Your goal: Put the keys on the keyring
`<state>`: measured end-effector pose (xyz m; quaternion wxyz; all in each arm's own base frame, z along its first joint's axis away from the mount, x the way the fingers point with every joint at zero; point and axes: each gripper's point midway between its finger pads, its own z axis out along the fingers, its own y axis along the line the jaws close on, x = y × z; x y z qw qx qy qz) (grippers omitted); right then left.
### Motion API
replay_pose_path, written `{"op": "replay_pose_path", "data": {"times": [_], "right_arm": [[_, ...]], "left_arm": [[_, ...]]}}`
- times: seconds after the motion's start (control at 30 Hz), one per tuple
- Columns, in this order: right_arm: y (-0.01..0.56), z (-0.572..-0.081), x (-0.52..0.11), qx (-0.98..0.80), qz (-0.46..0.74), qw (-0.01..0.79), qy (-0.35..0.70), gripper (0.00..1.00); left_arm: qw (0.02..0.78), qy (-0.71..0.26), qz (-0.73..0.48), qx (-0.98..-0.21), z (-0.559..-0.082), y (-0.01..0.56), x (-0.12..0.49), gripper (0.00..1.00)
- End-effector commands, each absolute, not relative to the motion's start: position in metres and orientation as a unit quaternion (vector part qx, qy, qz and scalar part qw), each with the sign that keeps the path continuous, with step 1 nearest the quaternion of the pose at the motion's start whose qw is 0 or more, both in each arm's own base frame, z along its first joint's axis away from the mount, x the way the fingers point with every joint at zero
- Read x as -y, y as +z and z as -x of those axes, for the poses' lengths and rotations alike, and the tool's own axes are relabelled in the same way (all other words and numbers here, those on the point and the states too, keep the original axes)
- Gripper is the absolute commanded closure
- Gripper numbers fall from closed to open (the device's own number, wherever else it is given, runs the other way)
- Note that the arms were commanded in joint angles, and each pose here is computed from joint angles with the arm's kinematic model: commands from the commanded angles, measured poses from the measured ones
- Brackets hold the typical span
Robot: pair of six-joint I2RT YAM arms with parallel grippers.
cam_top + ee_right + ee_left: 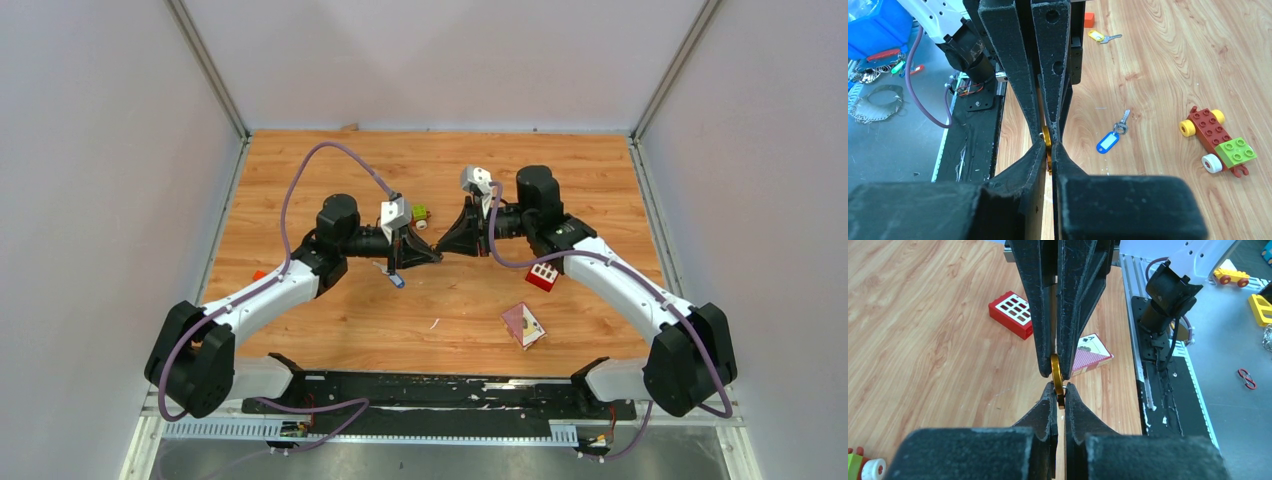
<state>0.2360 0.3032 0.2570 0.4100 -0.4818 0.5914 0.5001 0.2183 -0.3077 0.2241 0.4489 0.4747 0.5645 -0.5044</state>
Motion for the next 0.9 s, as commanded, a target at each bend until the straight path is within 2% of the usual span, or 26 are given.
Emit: {"op": "replay_pose_path", "data": {"times": [0.0, 0.1, 0.4, 0.87], "right_arm": [[0.272, -0.233, -0.302, -0.567, 0.492, 0.430, 0.502, 0.89], [0.273, -0.229, -0.303, -0.558, 0.499, 0.426, 0.507, 0.85], [0.270, -0.220, -0.306, -0.544, 0.517, 0.415, 0.514, 0.85], [0.261, -0.212, -0.306, -0.533, 0.541, 0.397, 0.515, 0.79]], "left_arm": [[0.442, -0.508, -0.495, -0.549, -0.210, 0.227, 0.308, 1.00], [0.430, -0.515, -0.500, -0.548, -0.206, 0.226, 0.309, 1.00], [0.426, -0.518, -0.501, -0.547, -0.204, 0.226, 0.310, 1.00], [0.423, -0.524, -0.500, -0.544, -0.201, 0.228, 0.310, 1.00]]}}
